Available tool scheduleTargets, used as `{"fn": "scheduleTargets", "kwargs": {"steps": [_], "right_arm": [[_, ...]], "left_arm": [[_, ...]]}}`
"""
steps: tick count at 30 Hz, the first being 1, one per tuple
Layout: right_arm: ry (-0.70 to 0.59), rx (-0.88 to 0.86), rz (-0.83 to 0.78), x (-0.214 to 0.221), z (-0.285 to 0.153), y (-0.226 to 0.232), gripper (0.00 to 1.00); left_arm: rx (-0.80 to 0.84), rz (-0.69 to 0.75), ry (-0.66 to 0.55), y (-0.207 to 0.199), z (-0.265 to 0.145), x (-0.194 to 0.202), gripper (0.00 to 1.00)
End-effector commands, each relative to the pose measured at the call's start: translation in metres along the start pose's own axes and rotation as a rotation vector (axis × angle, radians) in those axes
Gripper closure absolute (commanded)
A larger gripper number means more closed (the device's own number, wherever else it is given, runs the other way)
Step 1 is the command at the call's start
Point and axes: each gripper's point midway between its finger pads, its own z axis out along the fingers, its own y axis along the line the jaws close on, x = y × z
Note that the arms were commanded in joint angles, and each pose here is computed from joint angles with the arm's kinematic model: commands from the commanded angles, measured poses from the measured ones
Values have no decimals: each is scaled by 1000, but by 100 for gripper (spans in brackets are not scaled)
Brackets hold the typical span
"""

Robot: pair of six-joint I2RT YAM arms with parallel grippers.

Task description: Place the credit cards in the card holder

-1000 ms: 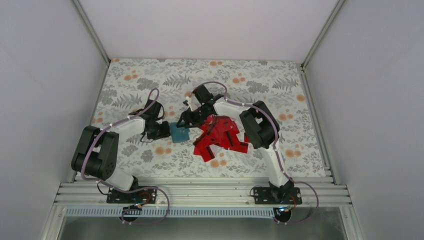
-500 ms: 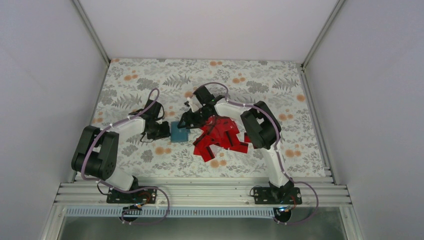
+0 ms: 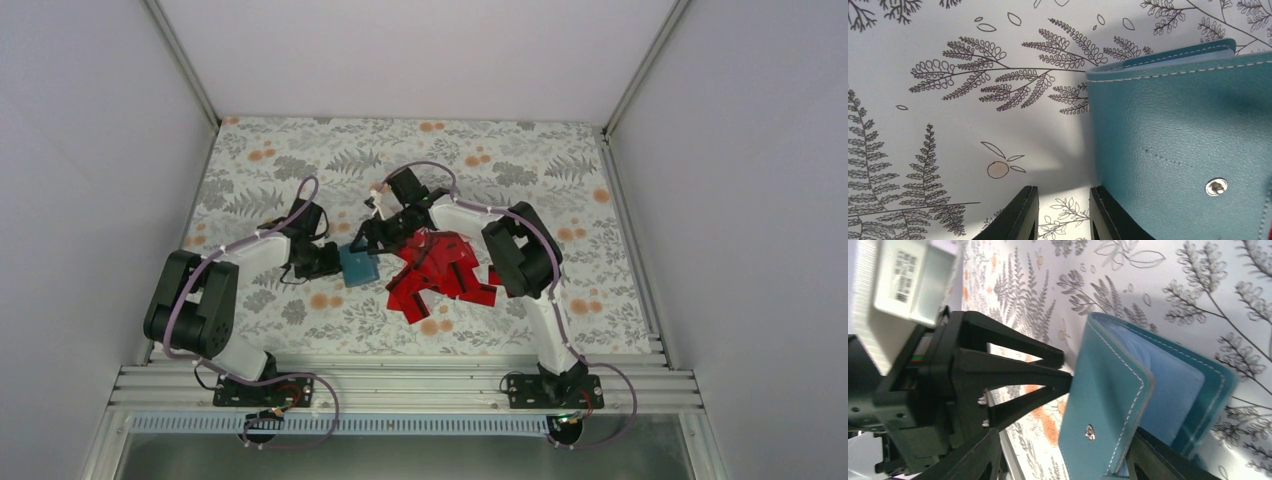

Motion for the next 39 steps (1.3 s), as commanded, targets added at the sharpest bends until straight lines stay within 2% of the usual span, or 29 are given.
{"fn": "scheduleTargets", "kwargs": {"steps": [1,7,21,27,39], "right_arm": [[11,-77,-68,-6,-4,31,37],[20,-97,-97,-4,-9,46,37],[42,-172,-99,-2,8,74,37],[64,-192,-97,-1,21,81,37],[124,-207,-92,5,55,84,37]], "left_arm": [[38,28,-8,-10,2,-8,73],[36,29,-16,-13,-6,-12,73],[-52,-33,-110,1,-76,-12,72],[-41,-24,-158,3,-90,-4,61],[-22,-110,-198,21,-108,-1,60]]}}
